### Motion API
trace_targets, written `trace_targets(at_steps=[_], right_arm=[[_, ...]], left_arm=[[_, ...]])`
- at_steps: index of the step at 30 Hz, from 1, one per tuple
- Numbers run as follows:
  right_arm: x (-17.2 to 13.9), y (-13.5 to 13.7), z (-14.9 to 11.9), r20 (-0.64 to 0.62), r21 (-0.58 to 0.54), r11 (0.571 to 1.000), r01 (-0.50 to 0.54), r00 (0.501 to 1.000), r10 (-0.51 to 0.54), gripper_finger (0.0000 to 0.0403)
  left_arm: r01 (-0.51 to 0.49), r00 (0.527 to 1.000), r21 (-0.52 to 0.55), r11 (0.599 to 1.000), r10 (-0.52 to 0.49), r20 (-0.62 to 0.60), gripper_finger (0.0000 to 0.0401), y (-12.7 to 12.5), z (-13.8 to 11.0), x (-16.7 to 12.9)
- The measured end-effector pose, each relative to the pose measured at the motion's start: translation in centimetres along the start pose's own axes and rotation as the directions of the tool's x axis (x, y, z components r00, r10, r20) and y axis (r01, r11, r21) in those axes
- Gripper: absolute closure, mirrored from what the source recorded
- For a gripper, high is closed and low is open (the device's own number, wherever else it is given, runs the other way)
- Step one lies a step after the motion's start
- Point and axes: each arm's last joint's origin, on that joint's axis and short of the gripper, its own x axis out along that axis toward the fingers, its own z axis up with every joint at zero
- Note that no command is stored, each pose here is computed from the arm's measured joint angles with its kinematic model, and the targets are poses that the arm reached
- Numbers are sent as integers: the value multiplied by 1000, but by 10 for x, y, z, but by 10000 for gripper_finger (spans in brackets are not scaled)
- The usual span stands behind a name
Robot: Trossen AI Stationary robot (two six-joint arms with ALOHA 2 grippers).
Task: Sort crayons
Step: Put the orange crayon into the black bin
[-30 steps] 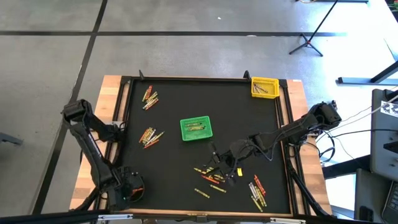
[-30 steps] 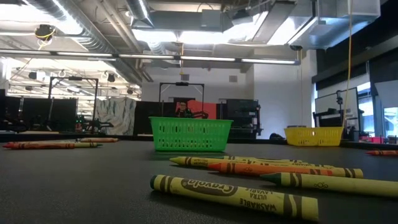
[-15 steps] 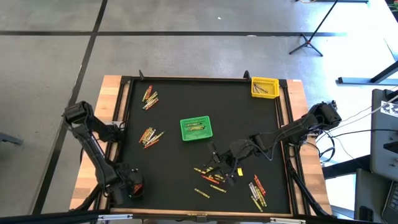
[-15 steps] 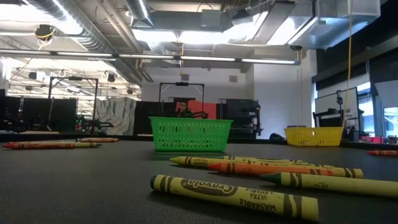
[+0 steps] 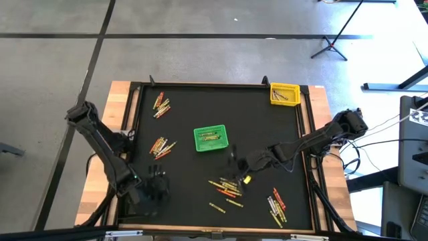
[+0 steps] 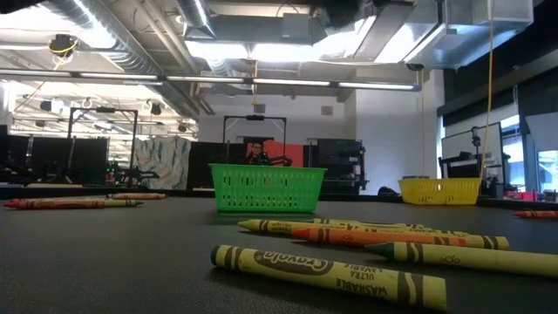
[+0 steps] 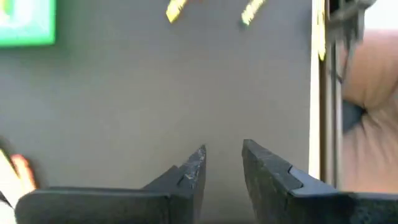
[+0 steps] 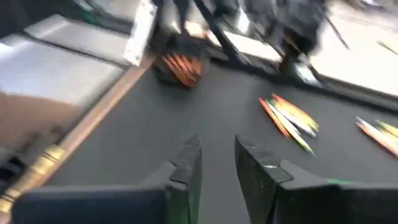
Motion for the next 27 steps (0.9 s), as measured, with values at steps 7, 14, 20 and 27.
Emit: trace_targets(at_steps=[7, 14, 20, 27], right_arm=[[-17, -9, -18, -260, 83, 951, 298, 928, -268, 224], [-39, -9, -44, -550, 123, 922, 368, 798, -246, 164], [-63, -17, -68, -780, 150, 814, 561, 573, -251, 169], [-93, -42, -87, -965, 64, 753, 655, 234, -121, 196]], left_arm=[[-99, 991, 128, 987, 87, 99, 312, 23, 28, 7], [-215, 958, 259, 942, 152, 243, 312, 48, 59, 23], [-272, 899, 321, 907, 120, 422, 312, 70, 64, 58], [-140, 841, 301, 943, -47, 539, 312, 91, 61, 78]])
